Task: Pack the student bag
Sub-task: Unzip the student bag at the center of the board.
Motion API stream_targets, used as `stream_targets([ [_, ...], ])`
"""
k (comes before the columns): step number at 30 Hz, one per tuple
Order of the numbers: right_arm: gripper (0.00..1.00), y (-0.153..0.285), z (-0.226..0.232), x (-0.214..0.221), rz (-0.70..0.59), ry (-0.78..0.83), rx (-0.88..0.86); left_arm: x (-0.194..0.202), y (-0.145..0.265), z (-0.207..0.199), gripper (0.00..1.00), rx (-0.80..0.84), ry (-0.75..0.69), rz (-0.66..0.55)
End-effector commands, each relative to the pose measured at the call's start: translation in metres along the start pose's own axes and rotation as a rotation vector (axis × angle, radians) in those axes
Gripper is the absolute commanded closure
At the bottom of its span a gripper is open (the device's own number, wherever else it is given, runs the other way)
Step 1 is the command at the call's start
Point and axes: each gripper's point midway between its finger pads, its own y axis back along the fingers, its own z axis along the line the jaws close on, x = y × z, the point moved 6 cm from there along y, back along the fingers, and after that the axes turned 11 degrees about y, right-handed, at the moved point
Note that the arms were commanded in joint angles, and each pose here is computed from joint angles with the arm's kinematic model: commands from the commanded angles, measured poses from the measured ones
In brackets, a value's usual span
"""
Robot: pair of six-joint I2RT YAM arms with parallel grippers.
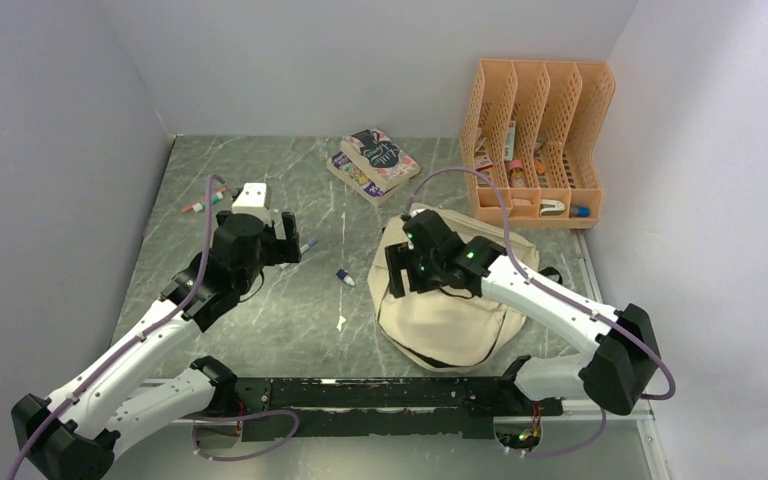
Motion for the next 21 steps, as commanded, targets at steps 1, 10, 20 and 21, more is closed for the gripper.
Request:
stream_targets([
  [1, 0.23, -0.009, -0.003, 0.010, -0.009, -0.056, 0.059, 0.000, -0.001, -0.001, 0.03, 0.020, 0.014, 0.017],
  [10, 0.26, -0.018, -0.012, -0.010, -0.129, -0.076, 0.156, 0.002, -0.001, -0.004, 0.06, 0.055, 0.010, 0.028],
  [20, 0.40, -0.062, -0.002, -0.044, -0.180, 0.062, 0.116, 0.005, -0.003, -0.006, 0.08, 0.066, 0.002, 0.051],
  [21, 0.41, -0.067, -0.001, -0.046, -0.179, 0.067, 0.114, 0.005, -0.003, -0.006, 0.09, 0.064, 0.002, 0.050],
])
